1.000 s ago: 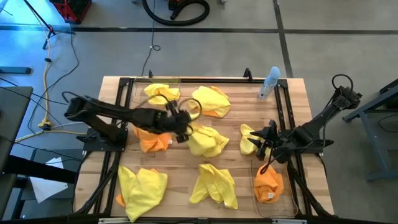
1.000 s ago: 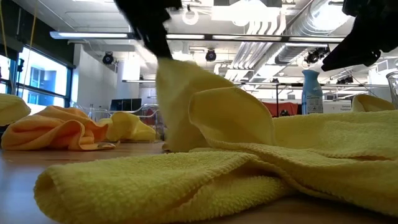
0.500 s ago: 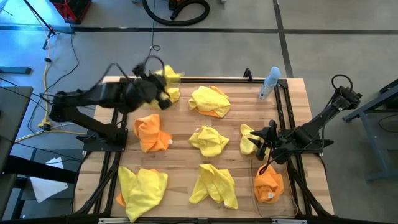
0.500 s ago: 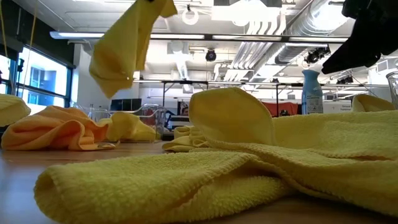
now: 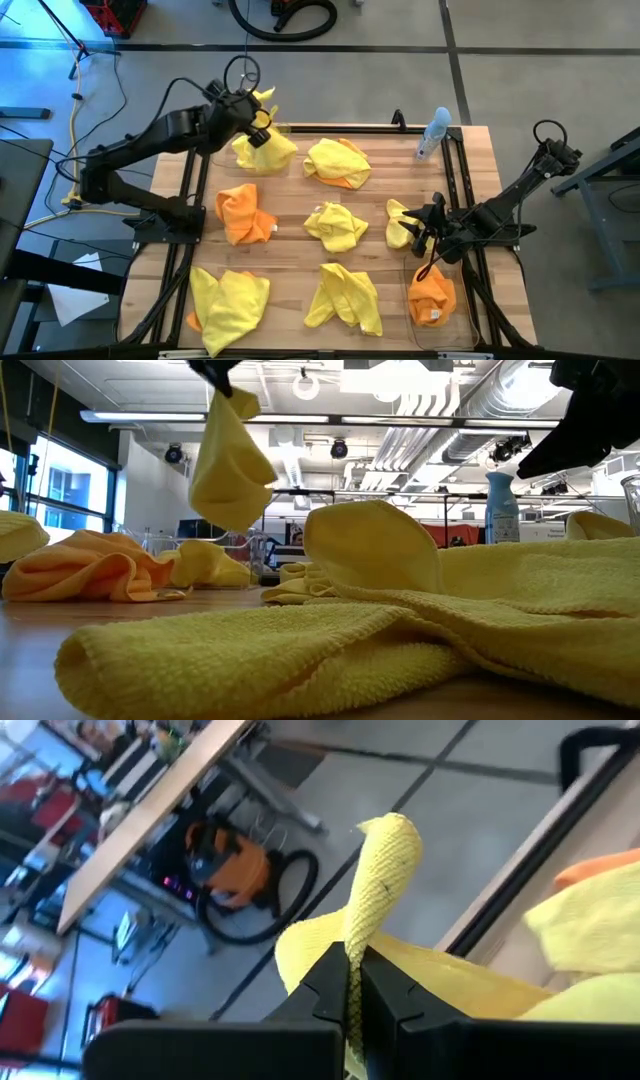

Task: Sort microfiber towel by color & place in baskets
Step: Put the yellow towel into the top transparent bin

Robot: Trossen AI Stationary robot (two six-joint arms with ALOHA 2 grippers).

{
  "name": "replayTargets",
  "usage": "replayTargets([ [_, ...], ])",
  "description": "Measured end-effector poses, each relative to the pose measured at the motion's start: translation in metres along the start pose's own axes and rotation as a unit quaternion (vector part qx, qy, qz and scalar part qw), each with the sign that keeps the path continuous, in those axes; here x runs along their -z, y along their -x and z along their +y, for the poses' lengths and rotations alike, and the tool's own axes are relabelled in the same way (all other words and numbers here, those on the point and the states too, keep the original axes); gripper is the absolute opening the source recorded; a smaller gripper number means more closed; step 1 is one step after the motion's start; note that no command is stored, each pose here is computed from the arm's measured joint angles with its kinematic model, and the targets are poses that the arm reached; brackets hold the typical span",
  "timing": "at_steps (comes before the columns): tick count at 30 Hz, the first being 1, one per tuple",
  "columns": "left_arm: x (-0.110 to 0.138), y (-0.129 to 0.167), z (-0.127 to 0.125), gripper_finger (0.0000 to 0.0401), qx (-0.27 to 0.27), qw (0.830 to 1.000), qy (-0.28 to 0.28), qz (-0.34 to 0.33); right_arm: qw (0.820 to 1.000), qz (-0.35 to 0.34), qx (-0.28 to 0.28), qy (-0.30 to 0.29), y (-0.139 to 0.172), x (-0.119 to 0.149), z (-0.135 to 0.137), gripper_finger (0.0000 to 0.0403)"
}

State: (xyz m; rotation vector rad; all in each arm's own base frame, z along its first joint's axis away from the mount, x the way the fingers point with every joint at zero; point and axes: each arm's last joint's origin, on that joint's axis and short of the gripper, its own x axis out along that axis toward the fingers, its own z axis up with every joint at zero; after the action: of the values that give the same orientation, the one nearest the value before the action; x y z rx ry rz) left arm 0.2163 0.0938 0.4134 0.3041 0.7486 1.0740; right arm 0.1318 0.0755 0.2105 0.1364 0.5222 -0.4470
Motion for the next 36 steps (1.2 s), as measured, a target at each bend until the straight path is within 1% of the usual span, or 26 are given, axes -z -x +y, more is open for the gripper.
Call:
replayTargets([
  [5,0.013,-0.019,0.002,0.0,-0.039,0.998,0.009,0.04,1.0,0.0,0.0,0.0,0.0,0.0,0.0,0.0132],
  [8,0.019,-0.028,0.004,0.0,-0.044,0.997,0.029,0.054,1.0,0.001,0.001,0.001,0.0,0.0,0.0,0.0132],
  [10,0.023,-0.033,0.002,0.0,-0.035,0.996,0.044,0.063,1.0,0.001,0.001,0.002,0.0,0.0,0.0,0.0132],
  [14,0.033,-0.043,-0.007,0.0,0.009,0.994,0.069,0.08,1.0,0.002,0.002,0.004,0.0,0.0,-0.001,0.0132],
  [20,0.057,-0.062,-0.029,0.0,0.0,0.99,0.08,0.113,1.0,0.002,0.002,0.004,0.0,0.0,-0.001,0.0132],
  [23,0.072,-0.073,-0.039,0.0,0.004,0.989,0.089,0.122,1.0,0.001,0.003,0.004,0.0,0.0,-0.001,0.0132],
  [27,0.091,-0.085,-0.051,0.0,0.022,0.985,0.105,0.138,1.0,0.001,0.003,0.004,0.0,0.0,-0.001,0.0132],
  [32,0.115,-0.096,-0.059,0.0,0.04,0.977,0.122,0.172,1.0,0.001,0.002,0.004,0.0,0.0,-0.001,0.0132],
  [36,0.129,-0.102,-0.066,0.0,0.07,0.969,0.144,0.188,1.0,0.001,0.003,0.004,0.0,0.0,-0.001,0.0132],
])
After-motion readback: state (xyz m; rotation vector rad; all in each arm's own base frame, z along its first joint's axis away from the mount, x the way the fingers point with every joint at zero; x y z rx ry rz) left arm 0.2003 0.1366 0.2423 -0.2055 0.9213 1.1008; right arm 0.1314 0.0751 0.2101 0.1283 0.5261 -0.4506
